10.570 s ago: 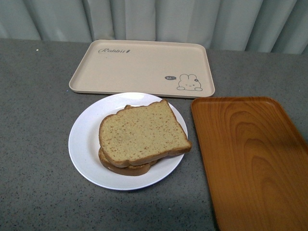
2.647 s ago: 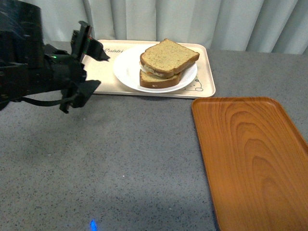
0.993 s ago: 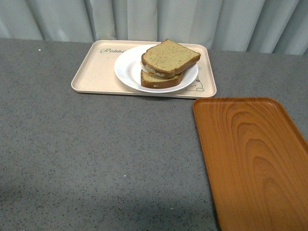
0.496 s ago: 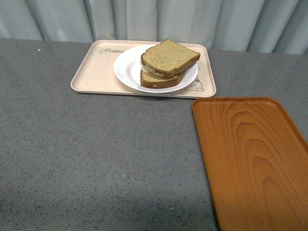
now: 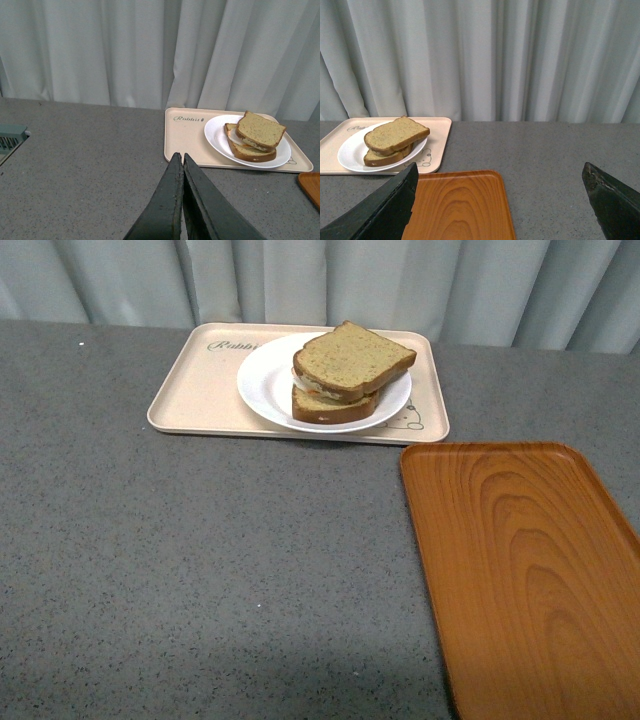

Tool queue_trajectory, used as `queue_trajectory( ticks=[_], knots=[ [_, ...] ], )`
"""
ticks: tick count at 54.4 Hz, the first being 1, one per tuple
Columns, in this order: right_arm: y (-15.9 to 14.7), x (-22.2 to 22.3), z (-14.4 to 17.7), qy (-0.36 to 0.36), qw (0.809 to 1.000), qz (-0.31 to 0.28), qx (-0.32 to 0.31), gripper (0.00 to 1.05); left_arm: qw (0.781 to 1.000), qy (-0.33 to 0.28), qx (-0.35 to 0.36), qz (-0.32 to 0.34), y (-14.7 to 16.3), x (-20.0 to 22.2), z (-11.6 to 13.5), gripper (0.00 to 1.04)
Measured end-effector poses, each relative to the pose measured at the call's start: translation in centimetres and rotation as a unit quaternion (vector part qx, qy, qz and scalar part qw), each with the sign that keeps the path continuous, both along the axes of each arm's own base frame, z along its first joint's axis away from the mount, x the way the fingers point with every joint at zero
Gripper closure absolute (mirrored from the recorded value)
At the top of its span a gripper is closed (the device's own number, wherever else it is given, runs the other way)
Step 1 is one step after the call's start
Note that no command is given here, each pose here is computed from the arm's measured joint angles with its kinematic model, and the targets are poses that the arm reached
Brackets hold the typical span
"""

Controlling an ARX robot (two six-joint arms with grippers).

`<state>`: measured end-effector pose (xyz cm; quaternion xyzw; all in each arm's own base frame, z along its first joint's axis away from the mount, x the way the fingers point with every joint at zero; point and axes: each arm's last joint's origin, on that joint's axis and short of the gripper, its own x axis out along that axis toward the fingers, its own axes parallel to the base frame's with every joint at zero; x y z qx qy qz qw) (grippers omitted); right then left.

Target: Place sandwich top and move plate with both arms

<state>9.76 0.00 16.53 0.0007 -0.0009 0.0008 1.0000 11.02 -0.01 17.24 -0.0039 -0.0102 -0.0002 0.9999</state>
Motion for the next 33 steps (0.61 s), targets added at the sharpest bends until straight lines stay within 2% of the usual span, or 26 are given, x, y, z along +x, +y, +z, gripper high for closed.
queue_trajectory(
  ticks=[12, 24, 33],
  knots=[
    [0.0, 0.0, 0.0, 0.000, 1.000, 0.000, 0.000, 0.09, 1.000, 0.017, 0.000, 0.000, 0.0, -1.0, -0.5, 1.01],
    [0.0, 0.0, 0.0, 0.000, 1.000, 0.000, 0.000, 0.09, 1.000, 0.003, 0.000, 0.000, 0.0, -1.3, -0.3, 1.00],
    [0.0, 0.0, 0.0, 0.000, 1.000, 0.000, 0.000, 0.09, 1.000, 0.003, 0.000, 0.000, 0.0, -1.3, -0.3, 0.76]
  ],
)
